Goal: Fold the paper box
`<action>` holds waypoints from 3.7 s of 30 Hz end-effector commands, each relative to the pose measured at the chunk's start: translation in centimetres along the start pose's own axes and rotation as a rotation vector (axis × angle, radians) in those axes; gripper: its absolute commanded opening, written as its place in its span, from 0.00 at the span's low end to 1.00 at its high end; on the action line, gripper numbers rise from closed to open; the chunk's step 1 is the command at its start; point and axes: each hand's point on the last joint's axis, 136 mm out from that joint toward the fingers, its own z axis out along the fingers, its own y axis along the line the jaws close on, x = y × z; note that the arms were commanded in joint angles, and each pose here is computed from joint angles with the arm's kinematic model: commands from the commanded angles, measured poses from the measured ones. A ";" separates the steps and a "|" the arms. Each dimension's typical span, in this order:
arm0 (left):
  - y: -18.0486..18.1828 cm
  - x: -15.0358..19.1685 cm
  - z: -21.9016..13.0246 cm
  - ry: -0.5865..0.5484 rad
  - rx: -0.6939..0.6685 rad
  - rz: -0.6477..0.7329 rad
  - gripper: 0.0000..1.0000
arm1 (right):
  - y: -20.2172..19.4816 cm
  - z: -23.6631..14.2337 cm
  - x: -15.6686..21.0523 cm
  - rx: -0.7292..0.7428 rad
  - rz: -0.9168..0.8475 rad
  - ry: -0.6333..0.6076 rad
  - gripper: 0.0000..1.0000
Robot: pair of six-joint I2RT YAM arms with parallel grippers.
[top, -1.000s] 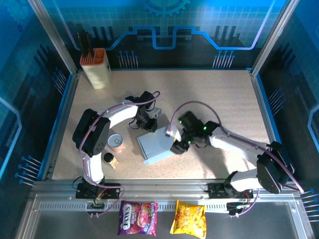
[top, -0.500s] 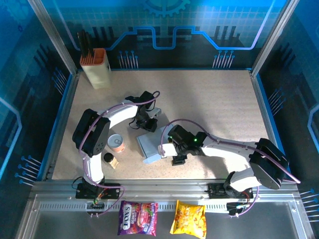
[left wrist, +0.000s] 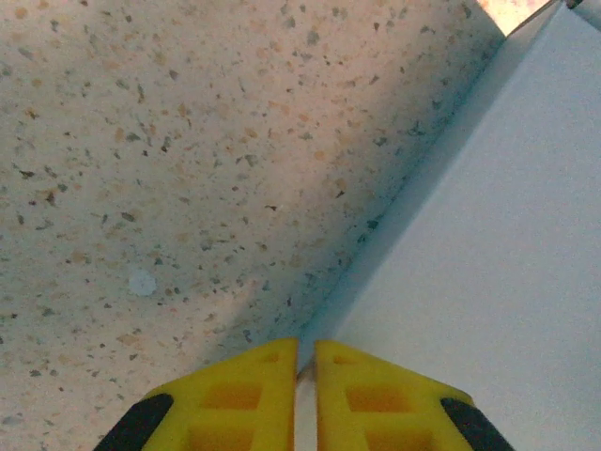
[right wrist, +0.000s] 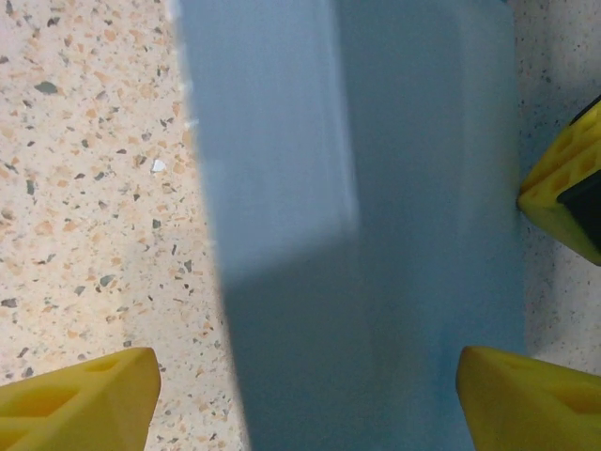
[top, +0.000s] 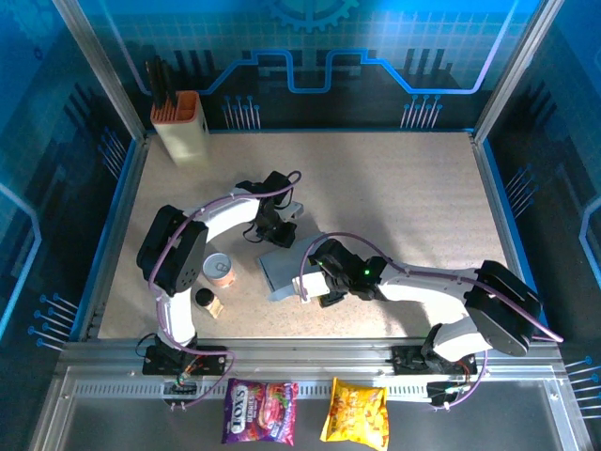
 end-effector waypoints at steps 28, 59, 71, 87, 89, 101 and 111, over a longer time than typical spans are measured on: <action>0.6 0.8 0.6 0.054 -0.026 -0.012 0.14 | -5.3 -0.2 -1.8 0.187 -0.136 -0.073 0.43; -6.6 0.7 -19.1 -0.564 0.131 0.455 0.65 | -6.4 -5.9 2.6 -0.262 0.348 0.019 0.34; -9.1 5.7 -14.8 -0.573 0.211 0.894 0.85 | -6.6 -4.8 3.0 -0.277 0.360 0.017 0.35; -7.5 5.5 -9.3 -0.489 0.175 0.942 0.79 | -6.6 -4.3 -0.2 -0.296 0.348 -0.078 0.35; -7.4 5.9 -8.9 -0.475 0.186 0.953 0.75 | -6.6 -4.2 -0.5 -0.296 0.342 -0.085 0.35; -6.9 6.7 -7.9 -0.434 0.174 0.984 0.41 | -6.6 -4.2 -0.6 -0.288 0.353 -0.109 0.38; -6.5 7.1 -7.5 -0.408 0.163 0.992 0.30 | -7.4 -6.0 1.7 -0.244 0.411 -0.167 0.51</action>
